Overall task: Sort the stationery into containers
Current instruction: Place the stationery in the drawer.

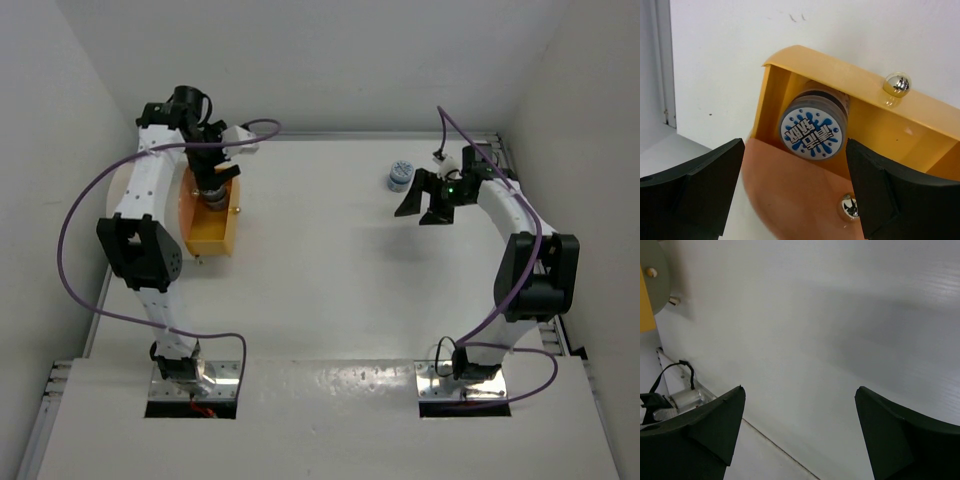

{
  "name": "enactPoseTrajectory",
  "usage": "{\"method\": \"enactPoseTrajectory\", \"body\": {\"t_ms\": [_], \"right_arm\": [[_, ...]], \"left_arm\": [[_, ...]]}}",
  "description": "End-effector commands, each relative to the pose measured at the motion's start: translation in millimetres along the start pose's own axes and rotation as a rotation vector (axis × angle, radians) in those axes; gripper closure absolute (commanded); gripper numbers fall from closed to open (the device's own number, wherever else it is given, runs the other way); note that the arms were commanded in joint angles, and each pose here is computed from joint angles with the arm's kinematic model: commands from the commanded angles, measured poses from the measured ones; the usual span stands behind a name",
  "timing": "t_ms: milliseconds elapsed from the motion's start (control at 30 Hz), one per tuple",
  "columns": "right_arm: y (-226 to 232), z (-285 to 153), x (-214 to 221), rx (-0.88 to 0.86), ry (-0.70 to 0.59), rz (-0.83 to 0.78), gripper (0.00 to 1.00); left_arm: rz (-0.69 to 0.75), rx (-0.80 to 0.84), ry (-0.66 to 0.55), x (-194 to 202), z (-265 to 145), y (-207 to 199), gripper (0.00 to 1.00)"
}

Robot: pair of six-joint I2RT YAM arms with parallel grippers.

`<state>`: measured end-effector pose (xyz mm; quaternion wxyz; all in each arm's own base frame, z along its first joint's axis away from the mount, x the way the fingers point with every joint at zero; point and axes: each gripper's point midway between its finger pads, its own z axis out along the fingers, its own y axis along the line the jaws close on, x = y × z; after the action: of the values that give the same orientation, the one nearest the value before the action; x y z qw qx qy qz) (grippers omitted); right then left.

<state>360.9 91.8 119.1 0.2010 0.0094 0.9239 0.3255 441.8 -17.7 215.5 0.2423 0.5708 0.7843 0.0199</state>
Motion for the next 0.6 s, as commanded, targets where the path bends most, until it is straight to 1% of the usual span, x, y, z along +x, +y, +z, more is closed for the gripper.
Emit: {"method": "enactPoseTrajectory", "body": {"t_ms": [0, 133, 167, 233, 267, 300, 333, 367, 400, 433, 467, 500, 533, 567], "right_arm": [[11.7, -4.4, -15.4, -0.019, -0.039, -0.06, 0.1], [10.1, -5.1, -17.9, -0.005, -0.045, -0.068, 0.11], [5.9, -6.2, -21.5, 0.025, -0.059, -0.073, 0.11], [-0.4, -8.9, -34.9, 0.068, -0.122, -0.065, 0.11], [-8.2, -10.6, -41.8, 0.11, -0.158, -0.06, 0.11], [-13.3, -11.4, -56.2, 0.122, -0.224, -0.073, 0.11], [-15.1, -11.9, -64.8, 0.135, -0.258, -0.073, 0.1], [-23.2, -12.4, -74.5, 0.186, -0.291, -0.08, 0.09], [-22.7, -15.3, -95.8, 0.203, -0.35, -0.12, 0.08], [-31.1, -7.0, -104.3, 0.227, -0.354, -0.124, 0.07], [-33.7, -1.9, -112.6, 0.246, -0.367, -0.137, 0.06], [-29.9, -3.6, -135.7, 0.261, -0.416, -0.187, 0.02], [-40.6, 13.6, -138.3, 0.272, -0.388, -0.197, 0.01], [-32.7, 18.1, -154.1, 0.27, -0.411, -0.246, 0.01]], "left_arm": [[0.084, -0.077, -0.071, -24.2, -37.3, 5.6, 0.11], [0.154, -0.196, -0.121, -49.8, -69.0, 14.7, 0.15], [0.164, -0.254, -0.149, -59.2, -87.6, 17.4, 0.17], [0.141, -0.361, -0.226, -80.5, -107.6, 28.7, 0.19], [0.129, -0.42, -0.26, -88.6, -126.9, 29.1, 0.22], [0.097, -0.473, -0.302, -101.7, -131.1, 32.9, 0.22], [0.087, -0.498, -0.321, -108.7, -134.3, 33.0, 0.2], [0.082, -0.54, -0.348, -116.8, -149.0, 29.3, 0.15], [0.069, -0.558, -0.386, -131.1, -148.3, 24.3, 0.14], [0.061, -0.564, -0.407, -136.5, -150.9, 20.5, 0.1], [0.058, -0.571, -0.431, -143.2, -156.4, 14.4, 0.03], [0.055, -0.551, -0.445, -152.6, -150.2, 4.5, 0.02], [0.065, -0.538, -0.447, -156.6, -148.8, -2.2, 0.01], [0.074, -0.513, -0.453, -164.1, -144.7, -12.1, 0.01]]}}
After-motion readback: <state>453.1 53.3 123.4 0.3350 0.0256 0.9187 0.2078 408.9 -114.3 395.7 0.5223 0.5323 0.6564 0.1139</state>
